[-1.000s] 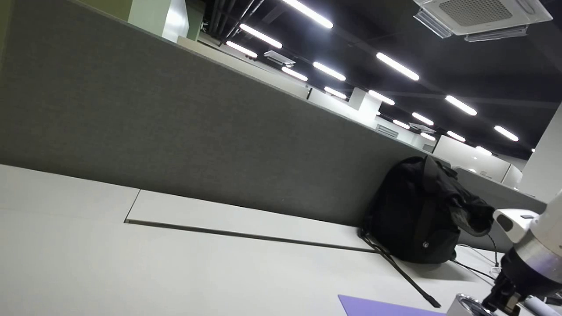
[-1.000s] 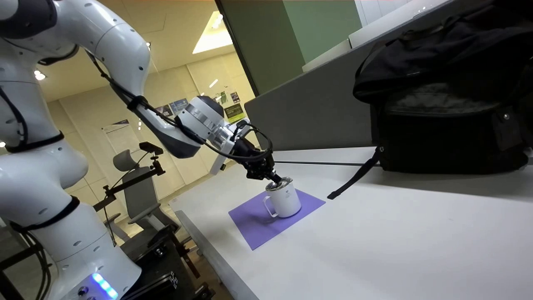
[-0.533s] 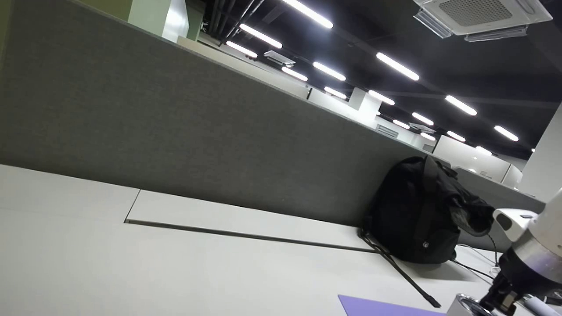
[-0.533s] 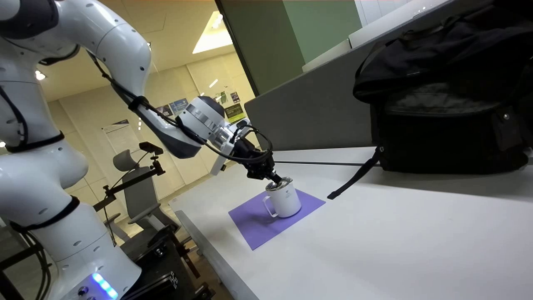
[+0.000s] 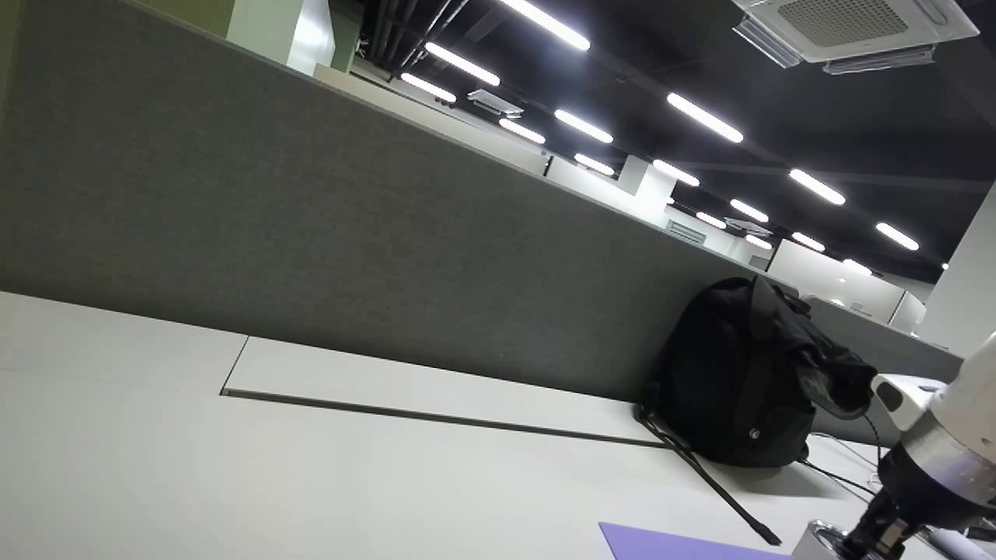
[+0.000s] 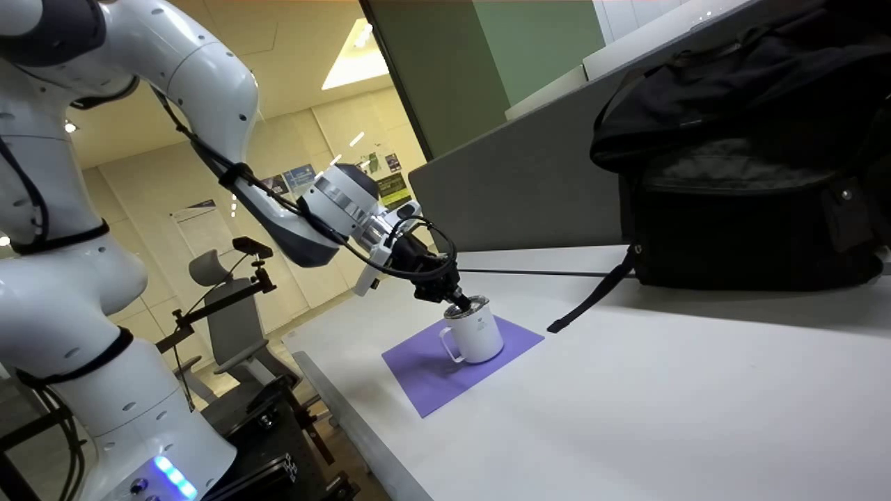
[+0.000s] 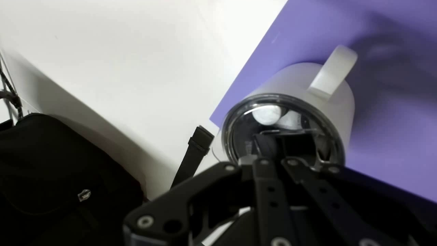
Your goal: Close the opening on the thermal cup
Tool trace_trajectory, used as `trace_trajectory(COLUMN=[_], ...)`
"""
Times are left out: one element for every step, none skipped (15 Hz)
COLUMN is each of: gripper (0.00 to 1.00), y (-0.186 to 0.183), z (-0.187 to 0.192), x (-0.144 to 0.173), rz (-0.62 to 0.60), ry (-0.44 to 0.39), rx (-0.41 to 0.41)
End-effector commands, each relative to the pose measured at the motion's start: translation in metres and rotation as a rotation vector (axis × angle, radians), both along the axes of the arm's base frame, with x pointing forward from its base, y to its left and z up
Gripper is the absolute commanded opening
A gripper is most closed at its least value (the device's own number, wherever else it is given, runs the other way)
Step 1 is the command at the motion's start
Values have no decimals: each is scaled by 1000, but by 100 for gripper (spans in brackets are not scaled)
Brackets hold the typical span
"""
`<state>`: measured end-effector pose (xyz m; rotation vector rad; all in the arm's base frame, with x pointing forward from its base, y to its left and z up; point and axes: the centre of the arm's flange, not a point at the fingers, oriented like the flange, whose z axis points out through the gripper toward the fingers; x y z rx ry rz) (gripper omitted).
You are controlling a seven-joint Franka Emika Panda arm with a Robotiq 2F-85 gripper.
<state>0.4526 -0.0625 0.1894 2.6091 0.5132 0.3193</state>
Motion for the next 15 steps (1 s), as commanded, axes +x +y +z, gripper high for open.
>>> trace_trajectory(gripper=[0,0,0,0,0,0,0,0,0,0,0,0,0,0,0], y=[1,1,0,0,0,-2,-4,-7,-9,-12,-14,-17,-19,-21,-22], z=[-1,0,1,4,6,10,15,17,19,21,22,26,32,39,53], x=[4,3,4,4,5,5,5,6,7,8,9,12,15,18,23], rz=[-41,-50,-63,-79,-98,-117,-132,-146,-160,-173,-184,-198,-210,-216,-219], ry=[-28,-19,-12,2,16,26,27,34,34,35,34,29,9,-11,-36], rx=[44,58,71,93,120,145,164,182,195,207,216,221,215,210,212])
